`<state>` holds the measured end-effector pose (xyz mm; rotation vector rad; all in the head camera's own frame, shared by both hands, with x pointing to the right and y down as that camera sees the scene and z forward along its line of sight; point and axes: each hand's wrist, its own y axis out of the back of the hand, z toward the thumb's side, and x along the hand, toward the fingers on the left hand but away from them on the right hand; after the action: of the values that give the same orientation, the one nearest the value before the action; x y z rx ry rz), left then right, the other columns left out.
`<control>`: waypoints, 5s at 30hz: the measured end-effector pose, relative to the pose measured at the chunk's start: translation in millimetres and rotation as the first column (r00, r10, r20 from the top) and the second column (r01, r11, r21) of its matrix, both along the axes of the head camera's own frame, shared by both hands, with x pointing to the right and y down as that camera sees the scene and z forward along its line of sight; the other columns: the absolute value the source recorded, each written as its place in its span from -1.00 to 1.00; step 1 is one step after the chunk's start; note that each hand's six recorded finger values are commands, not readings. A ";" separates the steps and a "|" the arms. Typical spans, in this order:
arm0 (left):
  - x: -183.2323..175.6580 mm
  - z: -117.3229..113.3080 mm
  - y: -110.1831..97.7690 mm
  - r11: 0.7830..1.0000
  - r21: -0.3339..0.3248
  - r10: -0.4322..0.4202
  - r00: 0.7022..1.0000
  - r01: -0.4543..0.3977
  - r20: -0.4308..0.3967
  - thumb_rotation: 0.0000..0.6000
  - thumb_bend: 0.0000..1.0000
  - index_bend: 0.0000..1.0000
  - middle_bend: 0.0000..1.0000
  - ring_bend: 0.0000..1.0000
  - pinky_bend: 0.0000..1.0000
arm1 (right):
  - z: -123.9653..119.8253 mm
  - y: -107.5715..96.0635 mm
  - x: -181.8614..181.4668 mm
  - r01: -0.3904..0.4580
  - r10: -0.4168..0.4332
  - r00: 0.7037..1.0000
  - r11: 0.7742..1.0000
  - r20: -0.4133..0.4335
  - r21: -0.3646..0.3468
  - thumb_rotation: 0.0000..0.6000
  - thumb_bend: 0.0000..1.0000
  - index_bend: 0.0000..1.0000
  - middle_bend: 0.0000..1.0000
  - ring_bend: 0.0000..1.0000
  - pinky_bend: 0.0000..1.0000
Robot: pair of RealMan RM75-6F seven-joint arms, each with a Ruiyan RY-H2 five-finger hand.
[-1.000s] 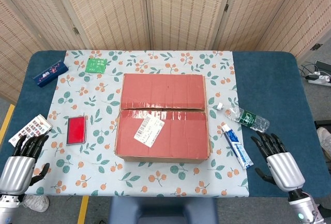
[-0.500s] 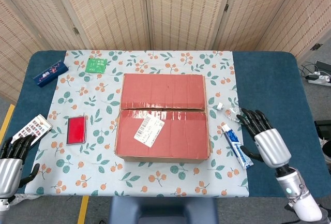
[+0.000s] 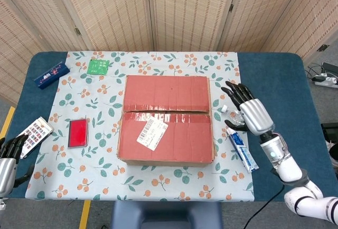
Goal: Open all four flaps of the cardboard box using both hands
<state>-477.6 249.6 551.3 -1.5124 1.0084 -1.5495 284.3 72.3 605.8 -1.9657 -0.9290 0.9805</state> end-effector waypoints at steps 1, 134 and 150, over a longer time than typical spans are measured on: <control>-1.5 -0.4 -0.4 1.000 0.000 -0.005 1.000 0.005 0.000 1.00 -0.14 -0.83 -0.72 -0.74 -0.91 | 2.7 -2.0 -2.1 0.002 -0.002 1.000 1.000 0.000 -0.003 1.00 -0.42 -1.00 -1.00 -1.00 -1.00; -24.1 8.1 -7.2 0.996 -0.001 -0.090 0.996 0.090 0.019 1.00 -0.33 -0.81 -0.71 -0.74 -0.97 | 13.9 -7.1 -22.0 0.135 0.682 0.468 0.574 0.562 -0.808 0.85 -0.42 -1.00 -1.00 -0.79 -1.00; -23.6 9.6 -7.6 0.996 -0.004 -0.085 0.996 0.085 0.032 1.00 -0.33 -0.81 -0.71 -0.74 -0.97 | 33.3 -2.0 -34.5 0.200 0.709 0.462 0.502 0.533 -0.842 0.84 -0.42 -1.00 -1.00 -0.81 -0.92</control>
<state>-501.2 242.0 561.0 -1.4606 1.0631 -1.6317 249.8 70.4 639.1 -3.4271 -1.6163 0.5485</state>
